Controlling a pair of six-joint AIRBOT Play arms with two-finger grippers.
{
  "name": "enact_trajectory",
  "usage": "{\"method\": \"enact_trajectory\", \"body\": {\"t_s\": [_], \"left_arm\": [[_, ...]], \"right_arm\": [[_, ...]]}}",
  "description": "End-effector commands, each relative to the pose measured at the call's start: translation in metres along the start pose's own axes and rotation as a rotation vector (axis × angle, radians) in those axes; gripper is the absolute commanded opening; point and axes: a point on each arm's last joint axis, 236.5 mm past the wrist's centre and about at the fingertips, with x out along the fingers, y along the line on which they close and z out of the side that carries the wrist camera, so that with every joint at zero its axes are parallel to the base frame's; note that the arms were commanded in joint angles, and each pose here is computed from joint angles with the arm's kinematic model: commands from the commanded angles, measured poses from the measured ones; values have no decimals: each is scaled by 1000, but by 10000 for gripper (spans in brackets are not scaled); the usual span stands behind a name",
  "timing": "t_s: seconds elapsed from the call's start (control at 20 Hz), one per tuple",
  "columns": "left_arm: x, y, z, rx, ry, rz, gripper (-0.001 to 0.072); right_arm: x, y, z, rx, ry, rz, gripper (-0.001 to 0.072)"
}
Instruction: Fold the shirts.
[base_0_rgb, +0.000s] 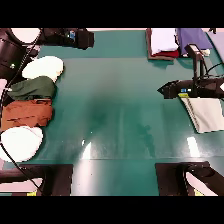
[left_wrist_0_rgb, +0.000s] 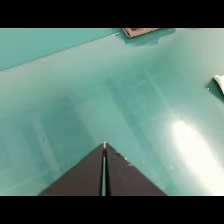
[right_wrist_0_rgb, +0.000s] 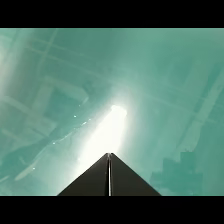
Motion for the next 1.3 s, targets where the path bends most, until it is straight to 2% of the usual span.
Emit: {"method": "enact_trajectory", "body": {"t_s": [0.0, 0.7, 0.8, 0.85, 0.9, 0.95, 1.05, 1.25], "left_arm": [[0, 0, 1, 0, -6, 1, 24], [0, -2, 2, -9, -7, -8, 24], [-1, 13, 11, 67, -44, 48, 27], [-2, 33, 15, 108, -54, 122, 218], [-4, 54, 17, 110, -57, 194, 527], [-6, 84, 14, 93, -47, 280, 593], [-6, 145, -2, 70, 15, 410, 591], [10, 258, -72, -66, 202, 552, 592]], "right_arm": [[0, 1, 3, -1, -13, 1, 20], [0, 1, 4, -1, -17, 0, 20], [0, 0, 4, -1, -19, -1, 20], [0, 0, 4, -1, -18, -1, 20], [0, 0, 4, 0, -18, -1, 20], [0, 0, 4, -1, -18, -1, 20], [0, 1, 4, 0, -18, 0, 20], [0, 1, 4, -1, -18, 0, 20]]}}
